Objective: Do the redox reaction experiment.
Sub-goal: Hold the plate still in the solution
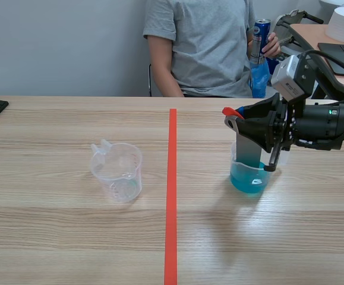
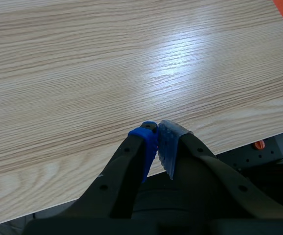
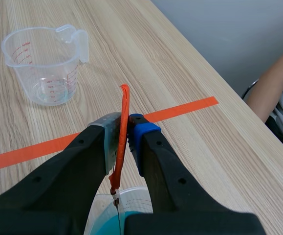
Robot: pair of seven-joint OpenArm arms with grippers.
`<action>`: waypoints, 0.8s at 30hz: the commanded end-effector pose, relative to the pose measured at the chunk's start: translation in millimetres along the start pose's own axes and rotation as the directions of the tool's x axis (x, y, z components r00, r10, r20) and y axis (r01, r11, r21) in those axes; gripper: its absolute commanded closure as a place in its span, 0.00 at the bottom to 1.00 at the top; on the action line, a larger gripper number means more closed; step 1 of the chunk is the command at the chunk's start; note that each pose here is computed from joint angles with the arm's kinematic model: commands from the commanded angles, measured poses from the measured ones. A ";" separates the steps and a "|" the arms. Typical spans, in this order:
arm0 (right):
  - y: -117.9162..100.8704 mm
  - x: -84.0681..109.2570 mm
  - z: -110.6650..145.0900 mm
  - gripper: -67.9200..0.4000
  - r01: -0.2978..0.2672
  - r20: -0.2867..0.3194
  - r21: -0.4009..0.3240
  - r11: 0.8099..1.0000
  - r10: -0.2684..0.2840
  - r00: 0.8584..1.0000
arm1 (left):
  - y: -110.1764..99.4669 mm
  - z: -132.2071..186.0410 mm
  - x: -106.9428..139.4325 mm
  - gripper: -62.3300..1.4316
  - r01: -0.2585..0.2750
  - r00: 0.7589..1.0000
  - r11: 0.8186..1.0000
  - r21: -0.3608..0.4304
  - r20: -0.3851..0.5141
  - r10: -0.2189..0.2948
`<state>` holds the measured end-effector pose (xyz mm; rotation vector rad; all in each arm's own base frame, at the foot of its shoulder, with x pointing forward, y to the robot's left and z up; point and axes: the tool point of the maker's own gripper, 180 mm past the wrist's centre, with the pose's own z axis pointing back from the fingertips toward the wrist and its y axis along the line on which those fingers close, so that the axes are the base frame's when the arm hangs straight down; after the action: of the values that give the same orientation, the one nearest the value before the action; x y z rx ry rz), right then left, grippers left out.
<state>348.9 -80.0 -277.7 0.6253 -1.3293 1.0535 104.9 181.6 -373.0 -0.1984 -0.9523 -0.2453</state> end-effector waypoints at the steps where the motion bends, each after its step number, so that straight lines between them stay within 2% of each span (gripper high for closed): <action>1: -8.8 4.2 4.7 0.97 -0.010 0.002 -0.014 1.000 0.010 1.000 | -1.8 -0.8 6.5 0.91 -0.003 1.000 1.000 -0.006 0.026 0.003; 17: -17.1 13.7 19.3 0.97 -0.027 0.037 -0.029 0.999 0.028 0.999 | -1.8 -0.8 6.5 0.91 -0.003 1.000 1.000 -0.006 0.026 0.003; 24: -28.0 26.4 33.0 0.97 -0.034 0.076 -0.058 0.998 0.038 0.996 | -1.8 -0.8 6.5 0.91 -0.003 1.000 1.000 -0.006 0.026 0.003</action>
<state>349.5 -107.4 -260.2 0.6130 -1.3845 1.0358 105.0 181.6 -372.9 -0.1984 -0.9526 -0.2457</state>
